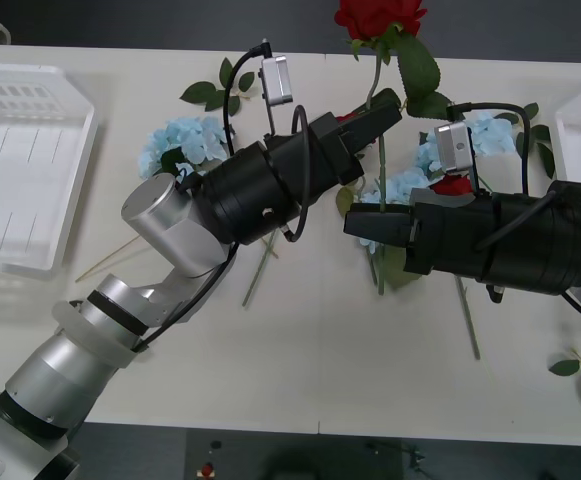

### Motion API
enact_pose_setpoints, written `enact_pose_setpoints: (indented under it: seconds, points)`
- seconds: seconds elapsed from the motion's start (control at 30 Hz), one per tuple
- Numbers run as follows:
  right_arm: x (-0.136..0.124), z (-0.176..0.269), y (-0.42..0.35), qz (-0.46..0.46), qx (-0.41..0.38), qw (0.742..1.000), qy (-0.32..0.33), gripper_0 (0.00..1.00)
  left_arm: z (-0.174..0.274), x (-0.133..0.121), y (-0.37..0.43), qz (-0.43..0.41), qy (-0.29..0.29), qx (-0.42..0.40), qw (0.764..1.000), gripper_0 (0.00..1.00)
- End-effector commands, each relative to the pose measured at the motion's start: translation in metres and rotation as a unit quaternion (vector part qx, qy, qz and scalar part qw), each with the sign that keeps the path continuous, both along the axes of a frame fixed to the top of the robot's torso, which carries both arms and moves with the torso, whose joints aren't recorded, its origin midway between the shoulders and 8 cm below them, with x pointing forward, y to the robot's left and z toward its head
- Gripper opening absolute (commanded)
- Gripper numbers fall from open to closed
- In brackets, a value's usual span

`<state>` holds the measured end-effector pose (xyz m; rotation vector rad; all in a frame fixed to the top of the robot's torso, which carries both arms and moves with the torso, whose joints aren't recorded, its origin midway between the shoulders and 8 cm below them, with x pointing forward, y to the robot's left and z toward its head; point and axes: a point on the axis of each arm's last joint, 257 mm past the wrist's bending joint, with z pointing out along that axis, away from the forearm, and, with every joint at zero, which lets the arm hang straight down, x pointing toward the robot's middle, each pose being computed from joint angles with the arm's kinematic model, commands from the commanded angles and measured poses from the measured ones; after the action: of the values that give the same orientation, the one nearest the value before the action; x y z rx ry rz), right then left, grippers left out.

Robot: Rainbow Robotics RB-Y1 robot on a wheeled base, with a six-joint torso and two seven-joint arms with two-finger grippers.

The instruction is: Put the red flowers into the right box and the blue flowers into the left box

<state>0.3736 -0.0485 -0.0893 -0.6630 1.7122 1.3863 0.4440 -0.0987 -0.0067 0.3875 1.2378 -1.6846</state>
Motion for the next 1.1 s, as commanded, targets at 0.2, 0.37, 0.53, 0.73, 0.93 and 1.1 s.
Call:
enact_pose_setpoints:
  seconds: [0.2,0.37,0.53,0.73,0.93,1.1]
  points:
    - [0.000,0.015,0.004,0.003,0.008,1.000,-0.014,0.00,0.007,0.006,0.006,0.011,-0.036,0.032,0.999,0.54]
    - [0.000,0.015,0.004,0.003,0.008,1.000,-0.014,0.00,-0.017,0.019,0.040,0.028,-0.057,0.094,0.994,0.64]
    - [0.000,0.015,0.004,0.003,0.008,1.000,-0.014,0.00,-0.047,0.024,0.099,0.029,-0.082,0.182,0.979,0.65]
    - [0.011,0.014,-0.010,-0.018,-0.010,1.000,-0.023,0.00,-0.082,0.033,0.199,0.054,-0.085,0.301,0.948,0.64]
    - [0.033,0.022,-0.054,-0.055,-0.065,0.995,-0.047,0.00,-0.101,0.042,0.281,0.064,-0.066,0.375,0.923,0.64]
    - [0.063,0.025,-0.116,-0.108,-0.117,0.986,-0.041,0.00,-0.108,0.056,0.348,0.090,-0.080,0.465,0.877,0.65]
